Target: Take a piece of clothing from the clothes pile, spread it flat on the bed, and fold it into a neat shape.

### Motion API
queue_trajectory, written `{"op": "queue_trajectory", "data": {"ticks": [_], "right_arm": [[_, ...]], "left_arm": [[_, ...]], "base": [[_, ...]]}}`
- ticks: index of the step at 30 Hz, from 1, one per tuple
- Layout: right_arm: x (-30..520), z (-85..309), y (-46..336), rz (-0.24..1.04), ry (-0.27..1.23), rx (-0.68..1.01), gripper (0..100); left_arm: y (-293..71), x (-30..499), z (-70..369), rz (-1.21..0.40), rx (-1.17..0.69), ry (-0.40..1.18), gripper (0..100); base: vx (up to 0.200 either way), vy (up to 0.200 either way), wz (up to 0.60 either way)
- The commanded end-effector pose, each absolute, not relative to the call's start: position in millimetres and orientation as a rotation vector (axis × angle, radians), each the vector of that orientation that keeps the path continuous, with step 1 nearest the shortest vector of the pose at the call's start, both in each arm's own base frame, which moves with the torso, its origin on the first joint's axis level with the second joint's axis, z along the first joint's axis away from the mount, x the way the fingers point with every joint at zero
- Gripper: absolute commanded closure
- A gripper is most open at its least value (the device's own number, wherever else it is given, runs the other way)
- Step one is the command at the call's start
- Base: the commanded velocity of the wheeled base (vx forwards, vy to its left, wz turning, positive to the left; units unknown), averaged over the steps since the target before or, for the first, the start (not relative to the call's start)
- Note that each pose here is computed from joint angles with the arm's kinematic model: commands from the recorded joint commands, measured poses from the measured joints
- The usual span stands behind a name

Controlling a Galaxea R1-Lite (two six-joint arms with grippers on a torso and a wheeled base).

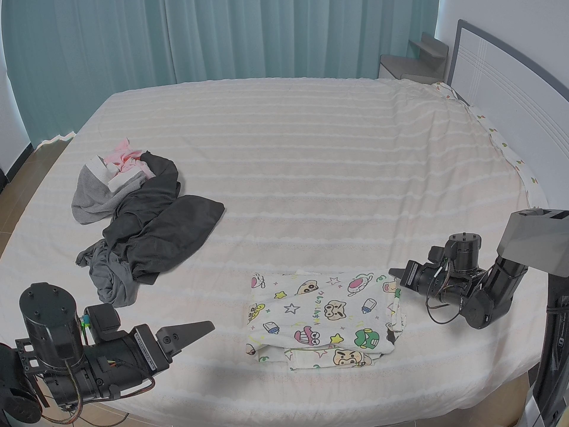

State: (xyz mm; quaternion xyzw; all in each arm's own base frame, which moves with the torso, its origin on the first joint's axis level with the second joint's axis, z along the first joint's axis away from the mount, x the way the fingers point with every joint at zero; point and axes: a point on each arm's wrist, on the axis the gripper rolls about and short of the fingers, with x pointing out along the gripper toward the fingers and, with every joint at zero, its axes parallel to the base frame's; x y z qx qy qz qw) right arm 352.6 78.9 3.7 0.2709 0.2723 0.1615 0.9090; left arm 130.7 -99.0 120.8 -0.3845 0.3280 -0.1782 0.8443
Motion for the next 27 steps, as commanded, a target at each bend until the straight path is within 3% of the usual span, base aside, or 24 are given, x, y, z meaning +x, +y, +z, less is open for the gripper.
{"op": "queue_trajectory", "data": {"ticks": [1, 13, 20, 27], "right_arm": [[351, 0, 79, 0.331, 0.573, 0.559, 0], [301, 17, 74, 0.351, 0.575, 0.552, 0], [243, -2, 84, 0.407, 0.684, 0.525, 0], [233, -14, 97, 0.458, 0.733, 0.507, 0]], "left_arm": [[-99, 131, 121, -0.375, -0.812, 0.693, 0], [-99, 131, 120, -0.374, -0.810, 0.696, 0], [-99, 131, 120, -0.373, -0.811, 0.694, 0], [-99, 131, 121, -0.374, -0.813, 0.693, 0]], "base": [[0.000, 0.000, 0.00], [0.000, 0.000, 0.00], [0.000, 0.000, 0.00], [0.000, 0.000, 0.00]]}}
